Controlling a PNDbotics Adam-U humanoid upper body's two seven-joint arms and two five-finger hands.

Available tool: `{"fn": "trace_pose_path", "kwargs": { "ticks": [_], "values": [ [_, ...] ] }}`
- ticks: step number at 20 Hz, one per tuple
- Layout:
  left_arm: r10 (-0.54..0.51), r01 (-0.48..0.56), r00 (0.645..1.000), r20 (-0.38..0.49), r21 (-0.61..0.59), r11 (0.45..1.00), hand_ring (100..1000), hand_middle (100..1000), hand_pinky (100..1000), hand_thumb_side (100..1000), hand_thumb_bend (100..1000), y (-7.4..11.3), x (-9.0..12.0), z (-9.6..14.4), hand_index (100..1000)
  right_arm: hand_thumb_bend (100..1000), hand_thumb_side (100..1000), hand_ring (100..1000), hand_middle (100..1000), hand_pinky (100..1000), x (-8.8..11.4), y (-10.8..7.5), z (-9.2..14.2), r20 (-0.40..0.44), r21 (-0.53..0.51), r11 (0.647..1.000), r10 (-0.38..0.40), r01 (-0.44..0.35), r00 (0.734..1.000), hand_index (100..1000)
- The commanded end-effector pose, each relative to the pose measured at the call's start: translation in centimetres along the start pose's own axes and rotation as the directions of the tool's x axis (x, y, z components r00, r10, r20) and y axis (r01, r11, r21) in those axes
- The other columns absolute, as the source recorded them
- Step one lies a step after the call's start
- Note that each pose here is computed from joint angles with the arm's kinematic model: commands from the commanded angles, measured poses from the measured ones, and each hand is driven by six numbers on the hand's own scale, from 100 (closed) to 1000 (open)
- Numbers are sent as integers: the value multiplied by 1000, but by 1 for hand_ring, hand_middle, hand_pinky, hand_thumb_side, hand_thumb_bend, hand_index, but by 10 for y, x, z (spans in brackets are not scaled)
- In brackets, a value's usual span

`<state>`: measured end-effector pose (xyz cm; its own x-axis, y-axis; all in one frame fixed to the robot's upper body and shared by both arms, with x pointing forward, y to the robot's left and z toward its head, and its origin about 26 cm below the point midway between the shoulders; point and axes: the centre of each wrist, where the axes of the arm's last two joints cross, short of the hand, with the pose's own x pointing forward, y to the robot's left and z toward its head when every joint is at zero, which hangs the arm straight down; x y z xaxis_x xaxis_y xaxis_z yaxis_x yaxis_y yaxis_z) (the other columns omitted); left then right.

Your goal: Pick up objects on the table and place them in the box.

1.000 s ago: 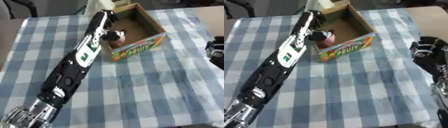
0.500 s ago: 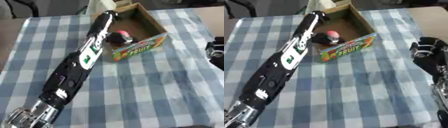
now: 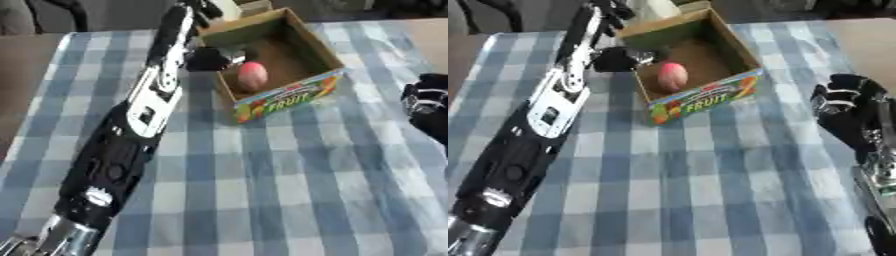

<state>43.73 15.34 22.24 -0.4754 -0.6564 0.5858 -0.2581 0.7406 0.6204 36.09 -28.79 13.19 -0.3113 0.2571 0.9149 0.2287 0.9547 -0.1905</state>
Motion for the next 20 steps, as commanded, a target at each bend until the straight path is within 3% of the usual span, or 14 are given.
{"fn": "trace_pose_path", "kwargs": {
  "ticks": [1,6,12,20],
  "values": [
    [33,-31,999,-9,133,991,621,603,589,344,721,35,-2,3,663,197,103,643,614,607,5,-8,-3,20,-29,1000,6,-6,1000,691],
    [91,-66,987,-132,185,981,620,606,587,334,670,60,-25,34,668,195,103,643,614,607,5,-11,-3,20,-45,999,7,-6,1000,691],
    [155,-101,949,-274,199,975,615,602,585,323,644,75,-52,74,670,197,105,643,614,607,5,-12,-3,23,-53,999,5,-4,1000,691],
    [270,-207,917,-294,230,951,610,597,583,295,633,78,-67,99,669,199,104,641,613,607,5,-13,-4,21,-59,998,-9,10,1000,691]
  ]
}}
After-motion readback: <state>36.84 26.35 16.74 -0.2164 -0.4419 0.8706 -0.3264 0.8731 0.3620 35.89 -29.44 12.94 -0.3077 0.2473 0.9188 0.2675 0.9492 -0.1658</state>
